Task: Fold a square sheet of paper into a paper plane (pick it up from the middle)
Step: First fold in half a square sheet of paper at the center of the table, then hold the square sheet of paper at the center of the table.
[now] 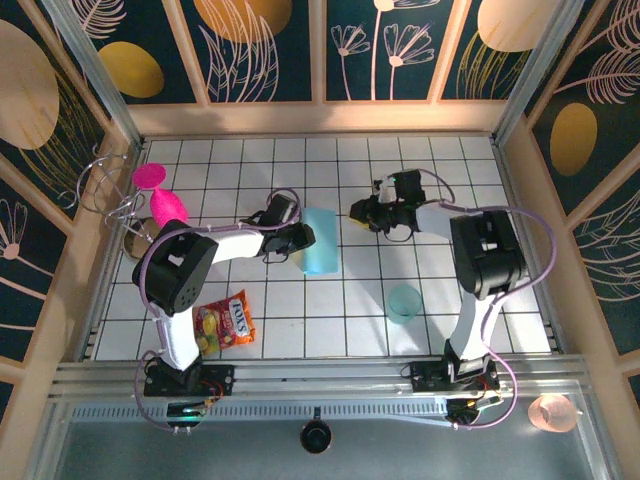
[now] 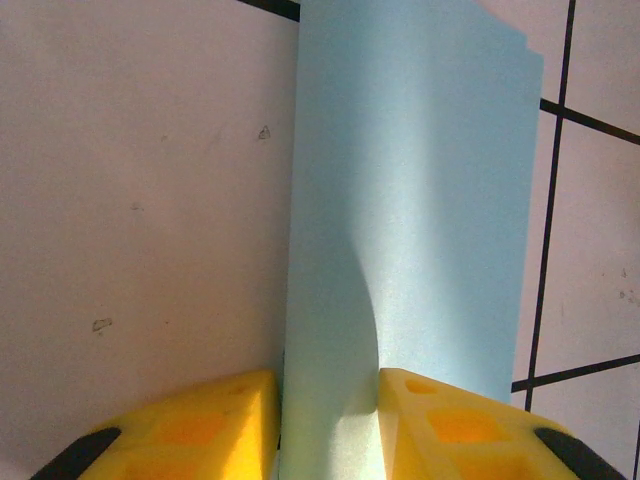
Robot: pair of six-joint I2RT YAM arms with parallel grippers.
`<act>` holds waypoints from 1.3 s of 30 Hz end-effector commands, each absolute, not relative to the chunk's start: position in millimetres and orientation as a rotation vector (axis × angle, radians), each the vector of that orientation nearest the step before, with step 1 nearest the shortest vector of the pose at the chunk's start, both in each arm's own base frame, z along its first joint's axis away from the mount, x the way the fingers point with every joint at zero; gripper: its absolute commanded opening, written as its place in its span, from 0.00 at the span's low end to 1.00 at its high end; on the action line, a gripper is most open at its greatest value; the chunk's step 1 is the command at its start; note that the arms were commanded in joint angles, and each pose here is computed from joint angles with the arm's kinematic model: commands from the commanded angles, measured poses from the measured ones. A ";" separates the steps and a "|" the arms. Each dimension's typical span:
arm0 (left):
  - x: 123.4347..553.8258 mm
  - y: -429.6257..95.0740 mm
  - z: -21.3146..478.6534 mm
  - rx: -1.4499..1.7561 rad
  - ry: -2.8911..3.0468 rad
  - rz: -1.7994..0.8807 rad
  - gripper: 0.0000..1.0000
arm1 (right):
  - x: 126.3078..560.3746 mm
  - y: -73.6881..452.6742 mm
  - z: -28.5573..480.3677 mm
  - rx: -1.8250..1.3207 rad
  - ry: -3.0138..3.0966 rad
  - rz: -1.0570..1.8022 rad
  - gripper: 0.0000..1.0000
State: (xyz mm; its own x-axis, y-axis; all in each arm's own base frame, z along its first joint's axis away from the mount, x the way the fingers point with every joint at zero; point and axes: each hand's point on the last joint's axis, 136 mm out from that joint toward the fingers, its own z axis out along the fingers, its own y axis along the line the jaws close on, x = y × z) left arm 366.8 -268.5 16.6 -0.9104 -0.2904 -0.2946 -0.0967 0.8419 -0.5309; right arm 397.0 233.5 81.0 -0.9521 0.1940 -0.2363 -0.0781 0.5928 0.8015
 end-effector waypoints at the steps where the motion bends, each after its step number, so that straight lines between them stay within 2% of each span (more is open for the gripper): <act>1: 346.4 -252.6 -30.0 -0.302 2.775 -0.595 0.34 | 400.4 215.8 79.4 0.122 2.496 1.129 0.32; 30: 337.2 -256.5 -61.0 -0.131 2.859 -0.531 0.35 | 390.5 237.1 64.8 0.021 2.530 1.161 0.30; 39: 332.6 -251.9 -73.1 -0.126 2.898 -0.490 0.36 | 384.4 252.7 63.1 -0.038 2.543 1.193 0.26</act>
State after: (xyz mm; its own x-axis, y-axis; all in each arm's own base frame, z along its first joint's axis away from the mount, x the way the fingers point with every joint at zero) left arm 366.5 -271.8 8.9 -0.9351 -0.1816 -0.3042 -0.0180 0.8819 -0.4710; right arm 382.3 240.8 56.6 -0.9479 0.1503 -0.2808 -0.1120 0.6680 0.7357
